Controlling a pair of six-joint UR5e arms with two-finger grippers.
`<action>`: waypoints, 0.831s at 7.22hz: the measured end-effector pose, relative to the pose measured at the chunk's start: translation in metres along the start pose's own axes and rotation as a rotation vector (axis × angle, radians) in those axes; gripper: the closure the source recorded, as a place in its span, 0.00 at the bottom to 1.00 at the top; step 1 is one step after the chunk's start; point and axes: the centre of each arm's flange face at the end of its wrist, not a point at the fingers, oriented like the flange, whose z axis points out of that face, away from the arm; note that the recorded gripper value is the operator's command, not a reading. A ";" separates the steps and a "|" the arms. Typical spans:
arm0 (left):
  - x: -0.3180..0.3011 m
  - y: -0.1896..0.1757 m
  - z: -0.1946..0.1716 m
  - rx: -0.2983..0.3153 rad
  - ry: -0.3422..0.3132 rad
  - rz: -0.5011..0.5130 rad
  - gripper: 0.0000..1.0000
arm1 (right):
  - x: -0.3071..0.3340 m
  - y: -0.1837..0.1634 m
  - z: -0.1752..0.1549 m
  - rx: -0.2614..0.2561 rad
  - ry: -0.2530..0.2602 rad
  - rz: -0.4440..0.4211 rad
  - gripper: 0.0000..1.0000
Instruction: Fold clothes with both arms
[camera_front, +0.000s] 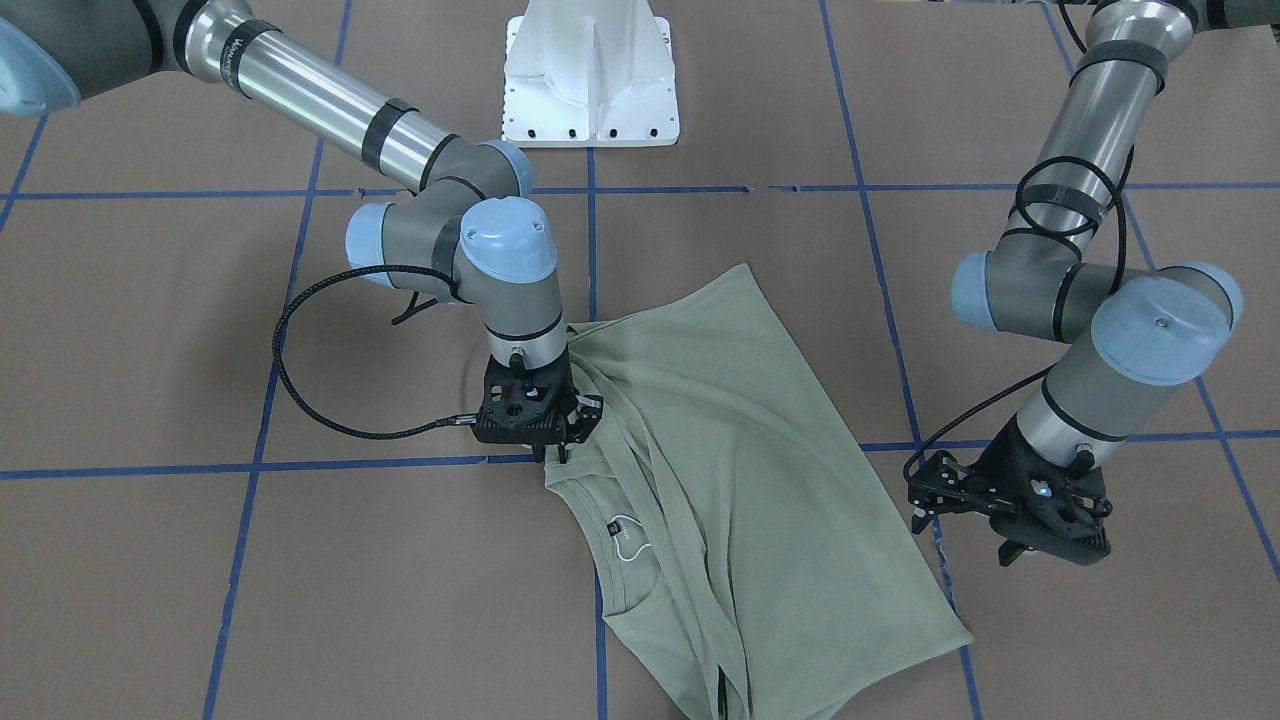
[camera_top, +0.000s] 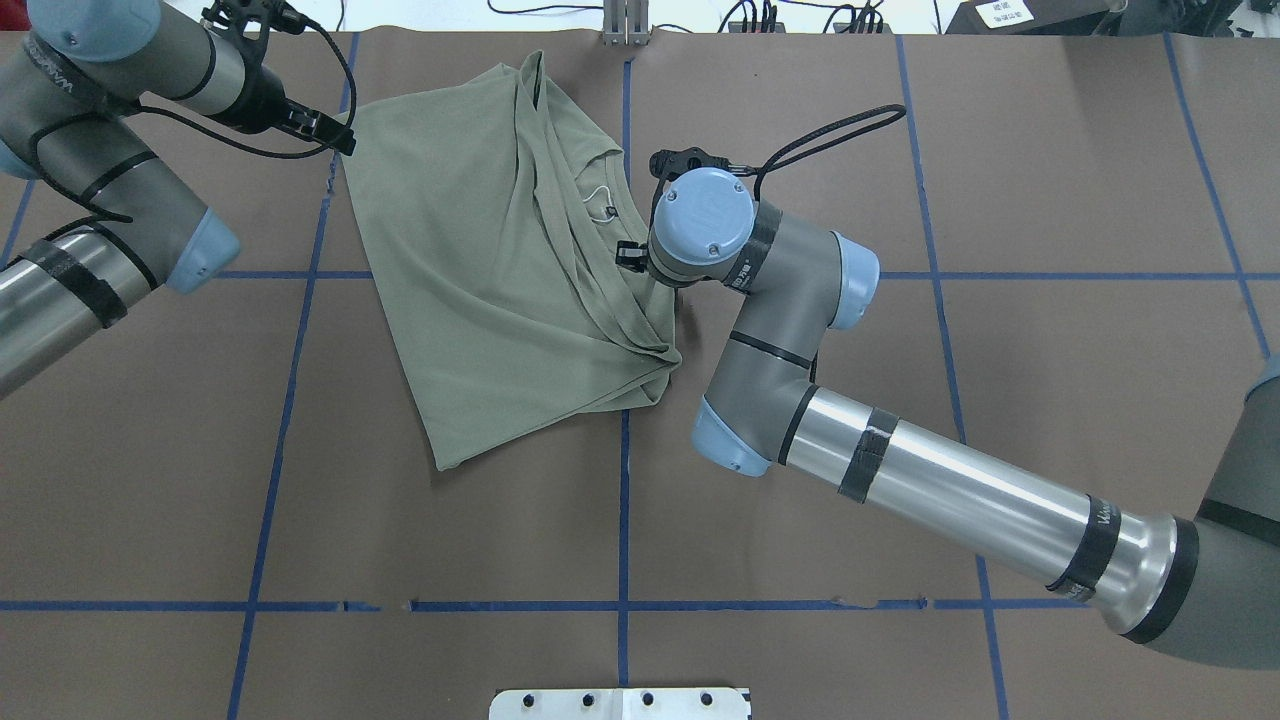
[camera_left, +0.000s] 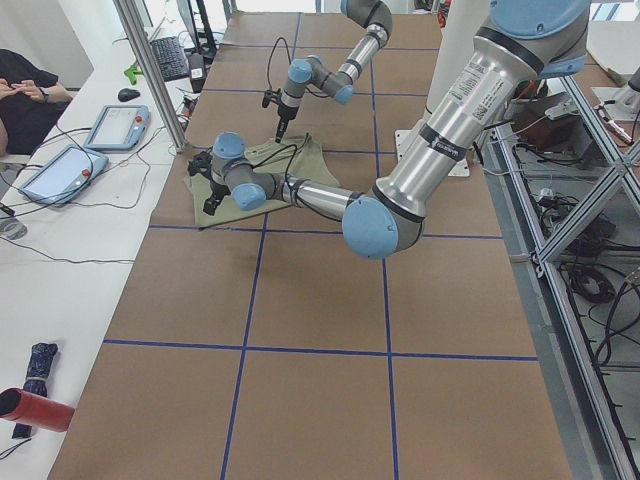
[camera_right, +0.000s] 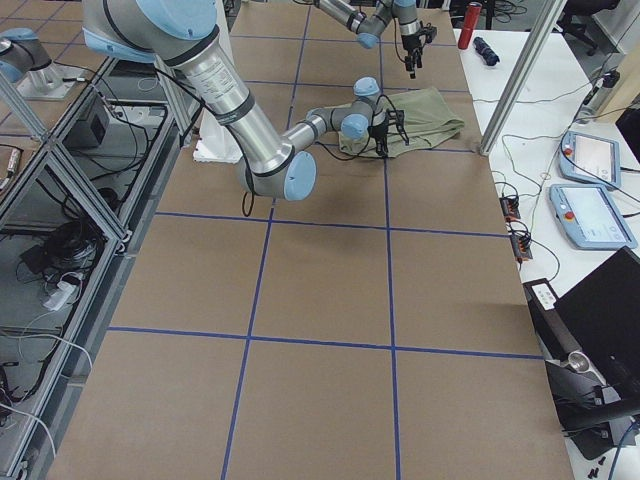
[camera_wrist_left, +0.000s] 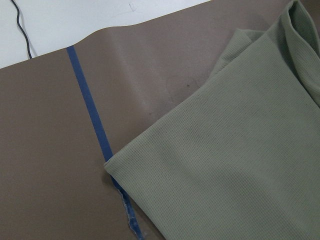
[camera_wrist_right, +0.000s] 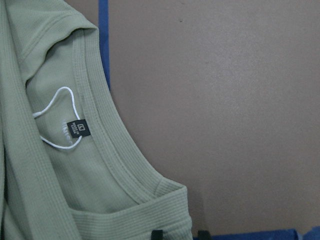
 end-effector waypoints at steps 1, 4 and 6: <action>0.000 0.000 0.000 0.000 0.000 0.000 0.00 | 0.000 0.001 0.000 -0.001 0.001 0.001 1.00; 0.001 0.000 0.001 -0.001 0.000 0.000 0.00 | 0.019 0.007 -0.014 0.000 -0.012 0.008 1.00; 0.003 0.003 0.003 -0.004 0.002 0.002 0.00 | 0.047 0.029 -0.048 -0.011 -0.012 0.022 1.00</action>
